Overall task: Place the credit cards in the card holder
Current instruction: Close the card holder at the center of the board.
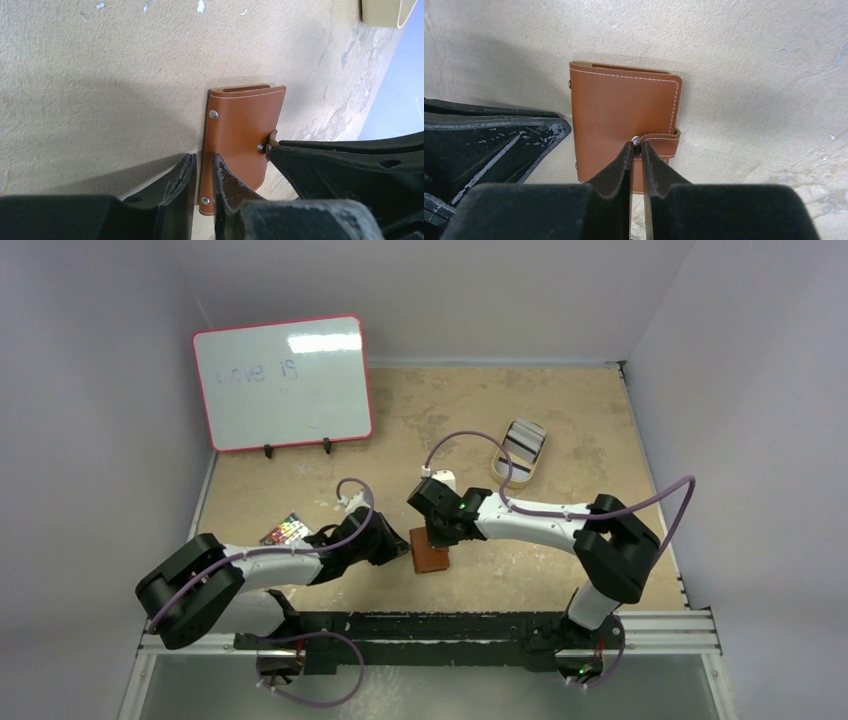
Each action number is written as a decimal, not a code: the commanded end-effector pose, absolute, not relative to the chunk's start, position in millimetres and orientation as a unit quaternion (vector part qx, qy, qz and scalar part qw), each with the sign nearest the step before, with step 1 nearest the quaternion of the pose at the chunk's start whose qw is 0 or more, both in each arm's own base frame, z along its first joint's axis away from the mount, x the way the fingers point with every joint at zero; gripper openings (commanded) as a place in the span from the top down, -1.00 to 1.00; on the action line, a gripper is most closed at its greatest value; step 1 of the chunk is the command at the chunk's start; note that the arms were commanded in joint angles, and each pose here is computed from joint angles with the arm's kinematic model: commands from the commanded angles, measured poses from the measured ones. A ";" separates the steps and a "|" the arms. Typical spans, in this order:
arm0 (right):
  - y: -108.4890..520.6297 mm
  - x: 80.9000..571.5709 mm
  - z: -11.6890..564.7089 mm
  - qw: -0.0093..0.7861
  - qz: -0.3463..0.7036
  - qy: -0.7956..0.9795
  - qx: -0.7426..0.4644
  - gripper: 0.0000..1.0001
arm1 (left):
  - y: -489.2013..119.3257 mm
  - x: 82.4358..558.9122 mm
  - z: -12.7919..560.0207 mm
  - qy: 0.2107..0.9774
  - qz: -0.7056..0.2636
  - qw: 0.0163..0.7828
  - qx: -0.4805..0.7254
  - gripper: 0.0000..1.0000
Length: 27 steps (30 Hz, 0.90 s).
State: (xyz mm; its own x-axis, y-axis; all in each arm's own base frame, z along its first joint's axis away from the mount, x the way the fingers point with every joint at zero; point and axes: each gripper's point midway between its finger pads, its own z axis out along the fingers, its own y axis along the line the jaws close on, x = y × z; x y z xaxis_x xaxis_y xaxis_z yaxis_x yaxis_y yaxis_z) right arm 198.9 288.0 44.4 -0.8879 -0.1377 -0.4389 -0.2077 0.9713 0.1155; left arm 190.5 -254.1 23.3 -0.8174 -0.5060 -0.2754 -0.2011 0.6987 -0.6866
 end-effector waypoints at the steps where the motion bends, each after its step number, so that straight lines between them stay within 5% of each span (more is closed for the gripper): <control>1: 297.6 193.3 47.9 0.217 0.110 0.964 -0.104 0.76 | -262.5 203.9 39.9 0.883 -0.346 0.253 -0.190 0.66; 27: 305.7 193.0 50.2 0.220 0.131 0.961 -0.102 0.47 | -264.1 204.2 36.5 0.886 -0.343 0.250 -0.186 0.66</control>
